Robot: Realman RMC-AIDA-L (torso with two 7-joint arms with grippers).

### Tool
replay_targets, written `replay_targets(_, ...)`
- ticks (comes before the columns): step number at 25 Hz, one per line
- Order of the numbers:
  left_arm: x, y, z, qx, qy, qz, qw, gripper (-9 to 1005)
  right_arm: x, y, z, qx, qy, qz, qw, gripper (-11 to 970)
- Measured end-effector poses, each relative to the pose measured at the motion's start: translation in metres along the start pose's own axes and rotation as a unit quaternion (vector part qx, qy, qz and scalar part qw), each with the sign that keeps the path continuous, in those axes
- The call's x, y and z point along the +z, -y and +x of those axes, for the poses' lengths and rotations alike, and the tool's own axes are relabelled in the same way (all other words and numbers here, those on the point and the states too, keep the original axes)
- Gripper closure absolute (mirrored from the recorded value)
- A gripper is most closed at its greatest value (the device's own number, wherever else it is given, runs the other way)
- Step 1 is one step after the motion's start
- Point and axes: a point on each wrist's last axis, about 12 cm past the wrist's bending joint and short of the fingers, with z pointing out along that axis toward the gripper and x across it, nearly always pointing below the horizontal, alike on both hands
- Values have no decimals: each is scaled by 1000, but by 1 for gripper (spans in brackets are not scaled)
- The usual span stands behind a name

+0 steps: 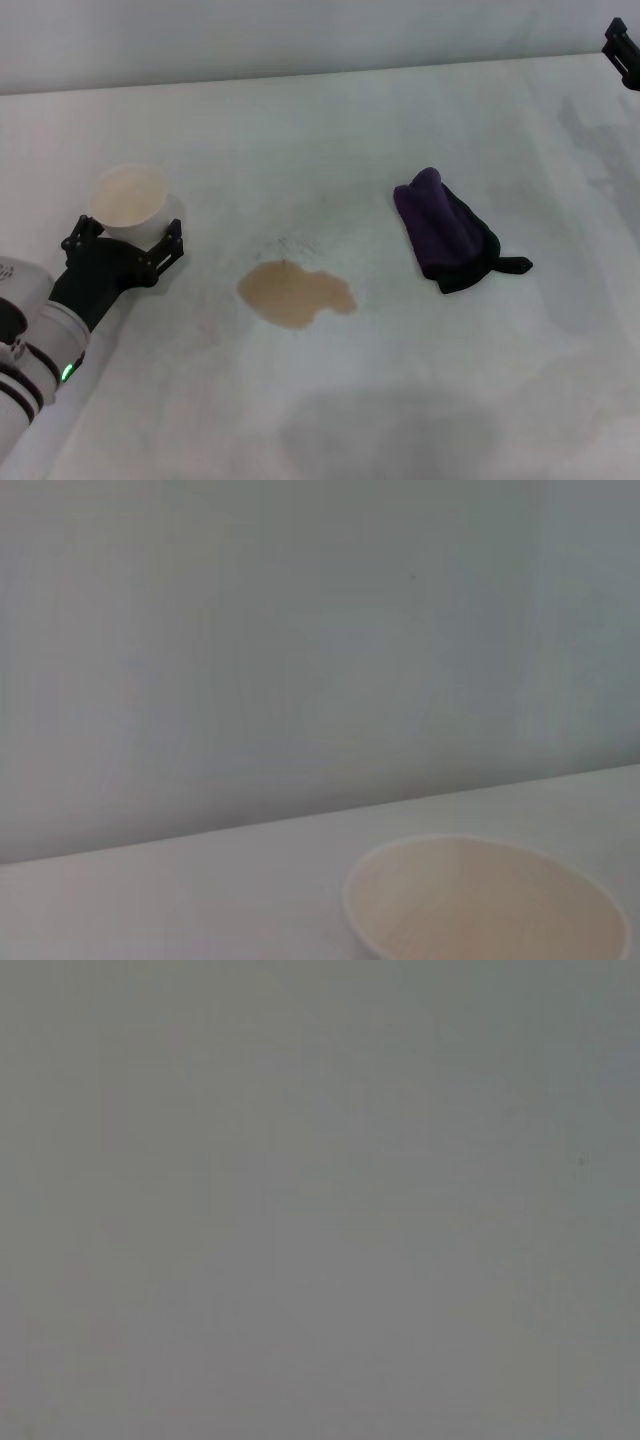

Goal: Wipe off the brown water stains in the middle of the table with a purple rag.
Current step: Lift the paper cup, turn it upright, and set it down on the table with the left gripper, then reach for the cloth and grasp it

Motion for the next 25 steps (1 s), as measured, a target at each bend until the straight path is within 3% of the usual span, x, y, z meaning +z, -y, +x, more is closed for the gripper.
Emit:
replay_targets(3, -2, 1, 1, -5, 3, 0, 1000, 104, 0, 0, 0, 0, 0, 0, 1000, 93)
replay_targets(15, -28, 3, 14, -11, 25, -16, 1000, 106, 1, -2, 0, 1, 0, -1, 1000, 93)
replay_targets(21, -44, 1, 21, -26, 43, -40, 998, 107, 3, -8, 0, 5, 3, -8, 1000, 93)
replay_targets(25, -54, 8, 18, -41, 79, -37, 995, 107, 8, -18, -2, 11, 9, -29, 999, 94)
